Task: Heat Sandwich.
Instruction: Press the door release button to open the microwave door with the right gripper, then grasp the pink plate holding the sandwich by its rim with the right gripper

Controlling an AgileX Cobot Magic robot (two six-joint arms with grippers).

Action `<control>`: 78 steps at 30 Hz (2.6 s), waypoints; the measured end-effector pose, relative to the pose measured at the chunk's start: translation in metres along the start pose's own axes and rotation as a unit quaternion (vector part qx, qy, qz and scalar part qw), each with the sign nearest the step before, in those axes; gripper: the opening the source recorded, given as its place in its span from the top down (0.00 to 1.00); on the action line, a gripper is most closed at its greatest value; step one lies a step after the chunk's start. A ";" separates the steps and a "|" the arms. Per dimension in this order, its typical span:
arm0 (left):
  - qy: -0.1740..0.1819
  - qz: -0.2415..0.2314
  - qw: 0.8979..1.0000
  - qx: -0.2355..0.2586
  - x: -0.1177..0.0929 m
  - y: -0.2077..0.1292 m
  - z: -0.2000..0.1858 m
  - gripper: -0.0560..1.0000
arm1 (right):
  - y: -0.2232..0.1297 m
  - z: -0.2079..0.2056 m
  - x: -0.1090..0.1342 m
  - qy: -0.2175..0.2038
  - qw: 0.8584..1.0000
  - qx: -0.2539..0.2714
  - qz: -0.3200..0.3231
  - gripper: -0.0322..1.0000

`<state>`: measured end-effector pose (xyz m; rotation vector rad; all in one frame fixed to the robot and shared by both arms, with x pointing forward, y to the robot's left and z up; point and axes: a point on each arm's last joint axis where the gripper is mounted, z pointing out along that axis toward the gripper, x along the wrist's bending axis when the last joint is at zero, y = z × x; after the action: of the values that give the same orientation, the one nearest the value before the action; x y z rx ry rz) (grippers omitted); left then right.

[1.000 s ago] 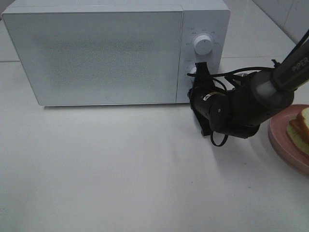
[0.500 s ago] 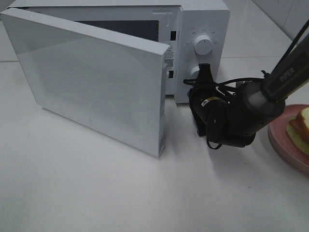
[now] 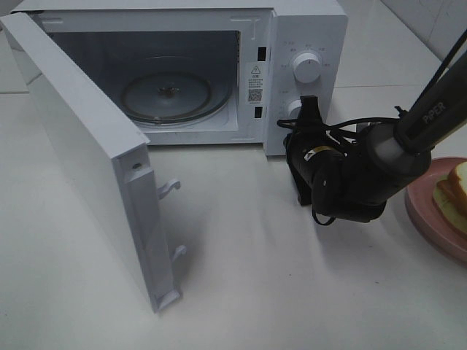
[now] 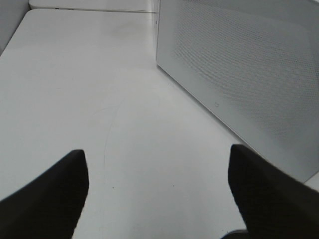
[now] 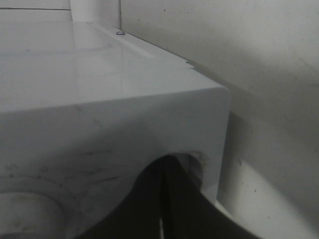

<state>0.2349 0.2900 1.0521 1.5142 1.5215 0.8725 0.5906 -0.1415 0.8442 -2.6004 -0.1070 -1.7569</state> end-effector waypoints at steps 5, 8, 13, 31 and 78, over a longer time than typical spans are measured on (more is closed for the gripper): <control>0.000 0.000 1.000 0.000 0.000 0.000 0.000 0.27 | 0.000 0.000 0.000 0.000 1.000 0.000 0.000 0.96; 0.000 0.000 1.000 0.000 0.000 0.000 0.000 0.27 | 0.000 0.000 0.000 0.000 1.000 0.000 0.000 0.96; 0.000 0.000 1.000 0.000 0.000 0.000 0.000 0.27 | 0.000 0.000 0.000 0.001 1.000 0.001 -0.001 0.96; 0.000 0.000 1.000 0.000 0.000 0.000 0.000 0.27 | 0.005 -0.012 0.016 -0.053 0.996 0.037 -0.054 0.96; 0.000 0.000 1.000 0.000 0.000 0.000 0.000 0.27 | 0.046 -0.176 0.048 -0.042 0.840 0.218 -0.495 0.96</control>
<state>0.2348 0.2900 1.0521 1.5136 1.5208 0.8732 0.4476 -0.1921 0.9564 -2.3532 -1.8779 -1.4348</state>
